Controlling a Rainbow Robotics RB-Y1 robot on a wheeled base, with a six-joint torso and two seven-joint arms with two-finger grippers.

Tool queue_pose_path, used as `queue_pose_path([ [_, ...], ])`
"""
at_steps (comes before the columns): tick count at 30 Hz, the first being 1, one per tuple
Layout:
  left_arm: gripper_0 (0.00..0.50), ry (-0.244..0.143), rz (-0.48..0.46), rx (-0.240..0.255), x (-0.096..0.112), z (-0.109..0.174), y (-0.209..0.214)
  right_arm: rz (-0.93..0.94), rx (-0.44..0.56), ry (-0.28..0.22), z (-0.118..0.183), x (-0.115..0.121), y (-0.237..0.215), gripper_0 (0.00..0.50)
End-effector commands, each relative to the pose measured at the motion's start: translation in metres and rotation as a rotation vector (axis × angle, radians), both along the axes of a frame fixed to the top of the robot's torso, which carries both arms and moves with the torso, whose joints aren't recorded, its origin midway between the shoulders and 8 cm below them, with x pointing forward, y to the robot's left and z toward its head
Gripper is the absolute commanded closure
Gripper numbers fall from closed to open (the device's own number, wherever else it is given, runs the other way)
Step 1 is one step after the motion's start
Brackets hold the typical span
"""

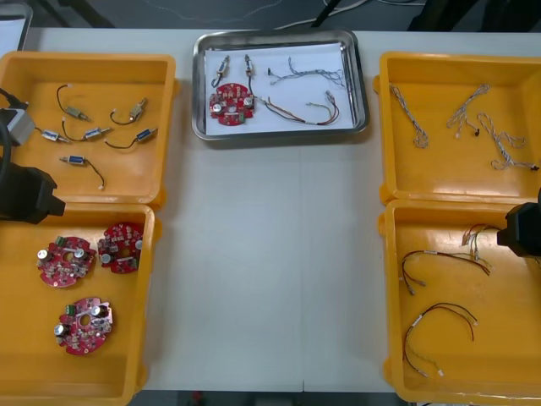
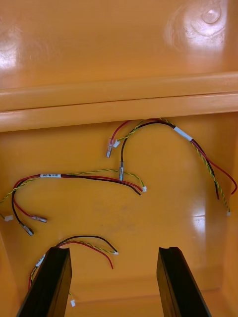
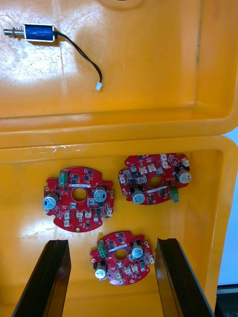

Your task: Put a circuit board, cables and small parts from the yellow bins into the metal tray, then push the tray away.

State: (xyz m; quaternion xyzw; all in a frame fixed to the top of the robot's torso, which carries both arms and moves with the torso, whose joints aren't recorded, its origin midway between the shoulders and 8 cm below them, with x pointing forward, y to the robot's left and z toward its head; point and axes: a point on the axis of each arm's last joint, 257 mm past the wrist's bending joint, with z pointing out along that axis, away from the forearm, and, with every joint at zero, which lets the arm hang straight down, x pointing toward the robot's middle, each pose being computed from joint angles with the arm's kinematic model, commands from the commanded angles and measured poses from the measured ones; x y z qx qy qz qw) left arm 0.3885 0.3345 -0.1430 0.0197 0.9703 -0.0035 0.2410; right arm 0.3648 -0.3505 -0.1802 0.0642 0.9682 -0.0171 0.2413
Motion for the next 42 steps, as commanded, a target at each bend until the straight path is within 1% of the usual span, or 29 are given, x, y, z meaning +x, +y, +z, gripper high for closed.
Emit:
queue_pose_path([
  [1,0.0,-0.045,-0.057,0.081,0.0018,0.0171,0.0148,0.023,-0.018,-0.035,0.0089,-0.0015,0.0,0.0],
  [9,0.0,-0.045,-0.057,0.081,0.0018,0.0171,0.0148,0.045,-0.029,-0.048,0.0117,-0.0011,0.0036,0.0],
  [42,0.0,-0.045,-0.057,0.081,0.0018,0.0171,0.0148,0.045,-0.029,-0.048,0.0117,-0.0011,0.0036,0.0],
])
